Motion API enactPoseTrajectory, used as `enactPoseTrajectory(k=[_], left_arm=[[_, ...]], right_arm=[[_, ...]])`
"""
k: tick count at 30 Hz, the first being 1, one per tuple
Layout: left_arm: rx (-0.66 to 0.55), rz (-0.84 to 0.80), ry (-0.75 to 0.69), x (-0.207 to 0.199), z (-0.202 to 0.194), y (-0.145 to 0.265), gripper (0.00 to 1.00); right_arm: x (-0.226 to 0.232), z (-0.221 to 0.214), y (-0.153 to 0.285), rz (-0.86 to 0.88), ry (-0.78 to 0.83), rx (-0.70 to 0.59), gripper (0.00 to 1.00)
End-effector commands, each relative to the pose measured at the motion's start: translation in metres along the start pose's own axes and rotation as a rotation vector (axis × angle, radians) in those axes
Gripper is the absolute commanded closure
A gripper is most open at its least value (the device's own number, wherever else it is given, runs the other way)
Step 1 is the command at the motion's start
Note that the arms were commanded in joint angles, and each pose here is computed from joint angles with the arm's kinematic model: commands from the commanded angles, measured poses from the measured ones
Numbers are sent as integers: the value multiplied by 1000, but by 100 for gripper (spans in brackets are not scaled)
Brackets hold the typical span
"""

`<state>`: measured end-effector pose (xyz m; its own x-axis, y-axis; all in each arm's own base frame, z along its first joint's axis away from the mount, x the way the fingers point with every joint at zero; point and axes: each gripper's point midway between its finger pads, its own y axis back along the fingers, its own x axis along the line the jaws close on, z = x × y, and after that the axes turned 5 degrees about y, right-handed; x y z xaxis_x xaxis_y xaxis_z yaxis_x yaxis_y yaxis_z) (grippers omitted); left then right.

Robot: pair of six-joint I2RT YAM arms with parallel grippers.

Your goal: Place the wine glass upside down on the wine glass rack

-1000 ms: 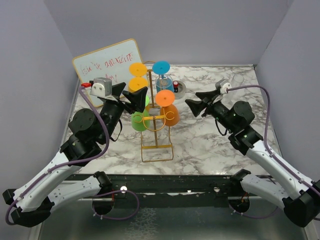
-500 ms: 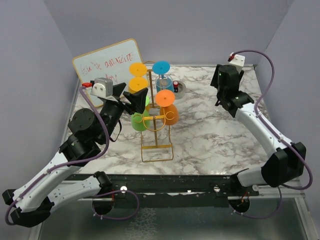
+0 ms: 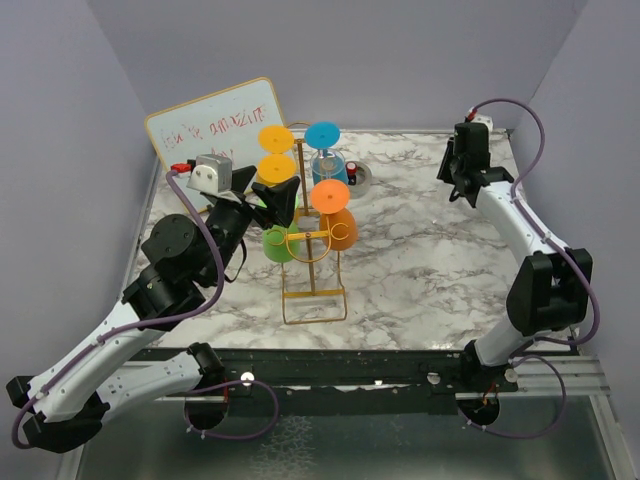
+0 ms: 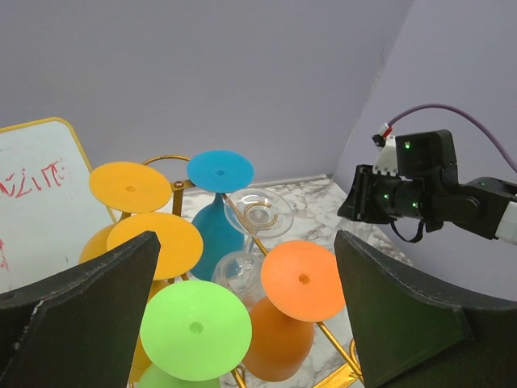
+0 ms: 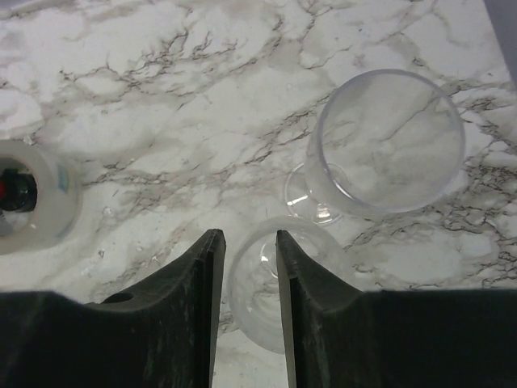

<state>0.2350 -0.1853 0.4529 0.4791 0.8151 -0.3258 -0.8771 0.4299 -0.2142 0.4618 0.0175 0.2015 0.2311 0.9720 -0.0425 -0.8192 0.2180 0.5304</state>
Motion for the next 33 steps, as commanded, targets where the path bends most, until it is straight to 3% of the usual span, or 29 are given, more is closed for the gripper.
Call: enactPoseTrajectory(k=[1,7,11,17,19,22,33], left_arm=[[-17,-35,18,-8,11,3,10],[-16,-34,24,-8,11,2,10],[-12,-38,28,-10,11,1,10],[-9,-56,38,-14,11,0,10],[-10,-69,46,-17,12,0,10],[-16,-98,63,-24,16,-1,10],[-2,-283,205,-72,23,-15,9]], right_arm=[[16,-6,1,91,18,41,64],[18,-27,-5,101,25,99,67],[17,-35,-7,92,34,123,76],[15,-29,2,93,29,115,98],[18,-23,9,117,16,99,99],[25,-11,26,182,-14,58,99],[51,52,112,484,-137,-284,99]])
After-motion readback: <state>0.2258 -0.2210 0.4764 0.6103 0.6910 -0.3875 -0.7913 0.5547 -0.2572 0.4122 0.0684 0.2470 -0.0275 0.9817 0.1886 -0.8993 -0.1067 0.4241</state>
